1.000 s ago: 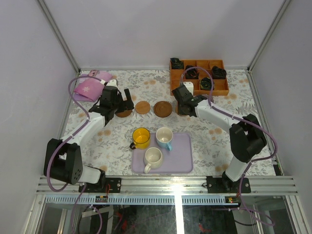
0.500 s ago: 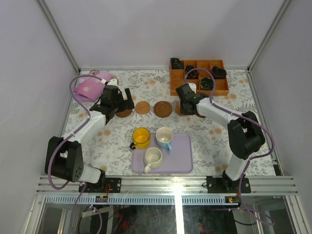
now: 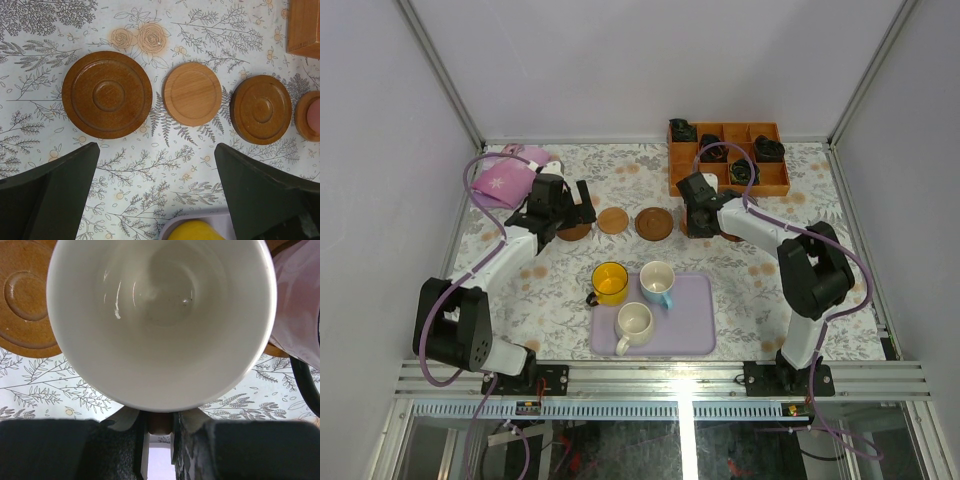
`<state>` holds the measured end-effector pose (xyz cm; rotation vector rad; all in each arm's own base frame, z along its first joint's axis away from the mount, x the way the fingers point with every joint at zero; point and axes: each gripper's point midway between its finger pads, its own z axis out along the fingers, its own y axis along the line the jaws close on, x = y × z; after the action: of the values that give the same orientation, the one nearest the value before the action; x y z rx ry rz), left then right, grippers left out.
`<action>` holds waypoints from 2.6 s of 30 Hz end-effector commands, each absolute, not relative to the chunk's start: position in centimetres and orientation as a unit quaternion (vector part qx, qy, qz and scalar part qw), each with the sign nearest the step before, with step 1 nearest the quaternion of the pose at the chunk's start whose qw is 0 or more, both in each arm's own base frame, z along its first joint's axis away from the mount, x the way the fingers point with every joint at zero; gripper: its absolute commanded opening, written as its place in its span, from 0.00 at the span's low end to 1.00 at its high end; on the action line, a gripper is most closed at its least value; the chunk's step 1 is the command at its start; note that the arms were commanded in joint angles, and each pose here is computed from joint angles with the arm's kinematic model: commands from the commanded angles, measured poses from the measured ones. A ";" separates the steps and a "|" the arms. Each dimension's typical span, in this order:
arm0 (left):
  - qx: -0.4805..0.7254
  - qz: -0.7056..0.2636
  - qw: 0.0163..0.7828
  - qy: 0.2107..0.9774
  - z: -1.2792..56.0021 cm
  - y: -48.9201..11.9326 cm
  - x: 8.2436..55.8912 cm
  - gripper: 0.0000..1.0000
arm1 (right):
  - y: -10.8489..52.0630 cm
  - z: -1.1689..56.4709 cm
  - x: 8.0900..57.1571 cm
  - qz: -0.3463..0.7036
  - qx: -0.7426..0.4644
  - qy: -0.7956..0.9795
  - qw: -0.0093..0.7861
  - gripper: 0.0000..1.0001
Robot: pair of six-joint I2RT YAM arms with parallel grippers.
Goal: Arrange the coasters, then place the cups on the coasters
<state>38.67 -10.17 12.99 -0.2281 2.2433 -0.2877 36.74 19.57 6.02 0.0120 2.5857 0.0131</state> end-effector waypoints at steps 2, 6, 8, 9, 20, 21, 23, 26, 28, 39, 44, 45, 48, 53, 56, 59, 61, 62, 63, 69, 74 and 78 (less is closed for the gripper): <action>-0.079 -0.113 0.428 0.893 13.6 -10.4 39.3 1.00 | 20.4 9.8 39.3 0.021 0.014 0.943 0.331 0.00; -0.080 -0.114 0.428 0.893 13.6 -10.5 39.3 1.00 | 20.3 9.7 39.2 0.019 0.015 0.944 0.330 0.00; -0.080 -0.114 0.427 0.893 13.5 -10.5 39.3 1.00 | 20.2 9.5 39.1 0.018 0.015 0.945 0.327 0.00; -0.079 -0.115 0.427 0.893 13.5 -10.5 39.3 1.00 | 20.2 9.3 39.1 0.017 0.016 0.945 0.326 0.00; -0.078 -0.112 0.427 0.894 13.4 -10.4 39.4 1.00 | 20.3 8.8 38.8 0.017 0.021 0.949 0.314 0.40; -0.078 -0.112 0.427 0.894 13.4 -10.4 39.4 1.00 | 20.3 8.8 38.7 0.017 0.021 0.950 0.313 0.48; -0.079 -0.112 0.428 0.893 13.5 -10.4 39.4 1.00 | 20.3 8.8 38.5 0.019 0.021 0.950 0.310 0.59; -0.079 -0.114 0.428 0.893 13.5 -10.5 39.4 1.00 | 20.2 8.8 38.1 0.021 0.021 0.951 0.306 0.63; -0.079 -0.115 0.428 0.893 13.5 -10.6 39.5 1.00 | 20.1 8.9 38.0 0.022 0.022 0.951 0.307 0.64; -0.078 -0.116 0.427 0.893 13.4 -10.6 39.7 1.00 | 19.2 9.5 37.6 0.010 0.030 0.949 0.314 0.62; -0.079 -0.118 0.426 0.893 13.4 -10.7 39.6 1.00 | 18.8 9.9 37.4 0.003 0.031 0.948 0.317 0.60; -0.079 -0.118 0.426 0.893 13.4 -10.7 39.6 1.00 | 18.8 9.8 37.3 0.002 0.029 0.949 0.315 0.59; -0.078 -0.120 0.427 0.893 13.6 -10.8 39.6 1.00 | 18.5 9.9 37.0 0.001 0.030 0.949 0.313 0.59; -0.078 -0.121 0.429 0.892 13.8 -10.8 39.6 1.00 | 19.1 11.1 36.0 0.032 0.018 0.948 0.315 0.62; -0.078 -0.122 0.426 0.893 13.6 -10.8 39.4 1.00 | 19.7 12.8 35.1 0.066 0.005 0.943 0.327 0.69; -0.078 -0.123 0.426 0.893 13.7 -10.8 39.3 1.00 | 20.0 14.0 33.9 0.085 -0.010 0.940 0.332 0.72; -0.077 -0.125 0.426 0.893 13.8 -10.9 39.3 1.00 | 20.2 14.7 33.0 0.095 -0.022 0.937 0.334 0.72; -0.075 -0.125 0.427 0.892 13.8 -10.9 39.2 1.00 | 20.4 14.9 32.5 0.100 -0.030 0.937 0.335 0.72; -0.073 -0.128 0.428 0.892 13.9 -11.0 39.1 1.00 | 20.6 15.1 32.0 0.107 -0.037 0.936 0.335 0.72; -0.059 -0.135 0.420 0.896 14.0 -11.1 37.6 1.00 | 22.2 15.5 29.4 0.136 -0.089 0.927 0.339 0.72; -0.049 -0.137 0.406 0.902 14.1 -11.3 34.6 0.98 | 23.2 15.8 28.0 0.148 -0.118 0.922 0.339 0.72; -0.046 -0.136 0.377 0.915 14.4 -11.9 31.4 0.93 | 22.9 16.0 27.6 0.143 -0.123 0.921 0.340 0.73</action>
<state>34.73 -11.50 14.66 -0.1427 2.2622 -0.3502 27.89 22.66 14.21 -0.2817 2.4554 0.3396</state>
